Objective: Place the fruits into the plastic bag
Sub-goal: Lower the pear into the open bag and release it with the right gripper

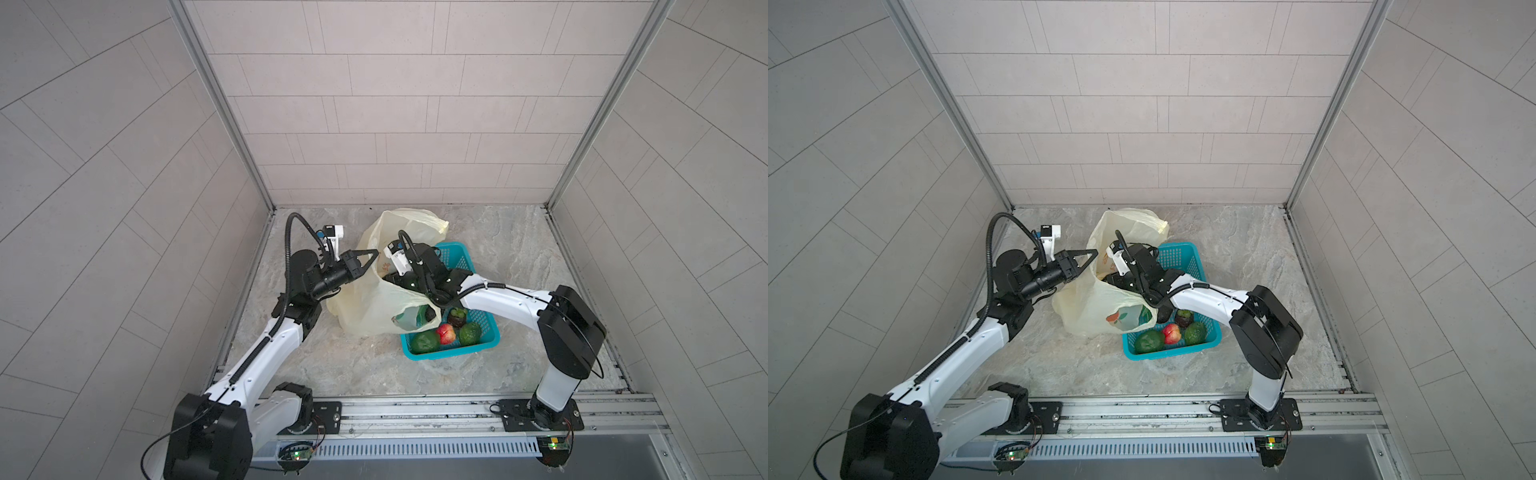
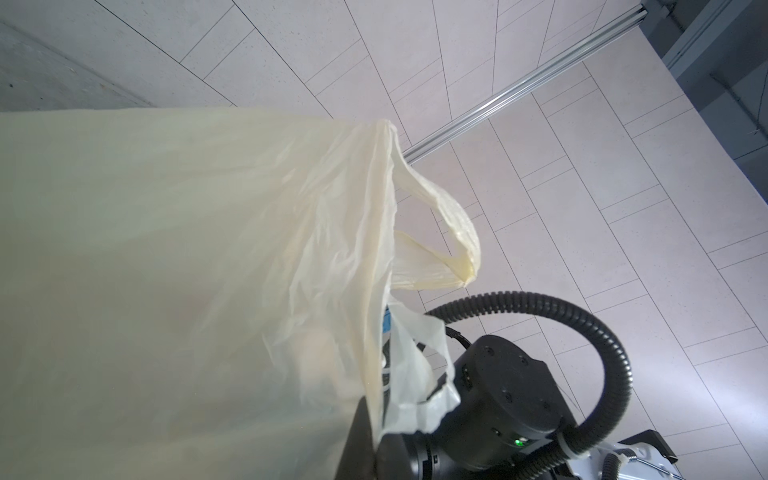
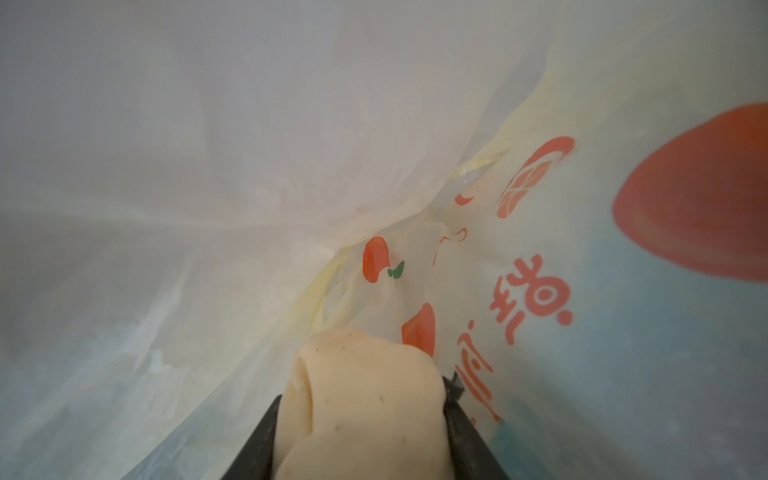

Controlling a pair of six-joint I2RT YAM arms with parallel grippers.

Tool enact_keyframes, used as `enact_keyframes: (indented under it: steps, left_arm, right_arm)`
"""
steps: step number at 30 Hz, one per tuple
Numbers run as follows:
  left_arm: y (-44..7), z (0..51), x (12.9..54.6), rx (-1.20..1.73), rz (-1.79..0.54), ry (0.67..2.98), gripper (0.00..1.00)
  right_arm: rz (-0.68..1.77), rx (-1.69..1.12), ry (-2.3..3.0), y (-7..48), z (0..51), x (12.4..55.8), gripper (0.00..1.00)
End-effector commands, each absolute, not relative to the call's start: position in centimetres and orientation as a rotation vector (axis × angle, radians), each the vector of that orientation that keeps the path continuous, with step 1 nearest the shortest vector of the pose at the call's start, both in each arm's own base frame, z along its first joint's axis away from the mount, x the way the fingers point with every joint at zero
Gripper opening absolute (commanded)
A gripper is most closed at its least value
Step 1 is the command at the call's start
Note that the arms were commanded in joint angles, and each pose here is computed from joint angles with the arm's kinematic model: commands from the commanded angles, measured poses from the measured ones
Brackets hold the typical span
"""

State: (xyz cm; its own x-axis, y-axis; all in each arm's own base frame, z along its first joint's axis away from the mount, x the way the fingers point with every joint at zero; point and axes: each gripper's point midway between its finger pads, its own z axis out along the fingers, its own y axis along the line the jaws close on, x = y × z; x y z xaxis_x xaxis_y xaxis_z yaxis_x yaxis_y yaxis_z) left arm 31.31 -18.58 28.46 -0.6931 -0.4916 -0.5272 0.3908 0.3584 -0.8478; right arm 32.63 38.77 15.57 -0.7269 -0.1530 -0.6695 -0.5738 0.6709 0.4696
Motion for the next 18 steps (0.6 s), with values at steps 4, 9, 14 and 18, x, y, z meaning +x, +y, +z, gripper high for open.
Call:
enact_keyframes:
  steps: [4,9,14,18]
  left_arm:
    - [-18.1,26.8,30.6,-0.087,-1.415,1.897,0.0]
    - [-17.8,24.9,30.1,-0.112,-1.397,1.97,0.0]
    - [-17.3,22.4,29.2,-0.123,-1.322,2.088,0.0]
    - [-16.4,20.2,28.4,-0.142,-1.199,2.217,0.0]
  right_arm:
    - [0.614,-0.581,2.411,35.9,13.3,33.1,0.59]
    - [0.407,-0.591,2.458,33.1,12.4,33.3,0.7]
    - [0.332,-0.605,2.488,31.9,12.0,33.1,0.83]
    - [0.334,-0.645,2.491,32.1,12.2,32.8,0.87]
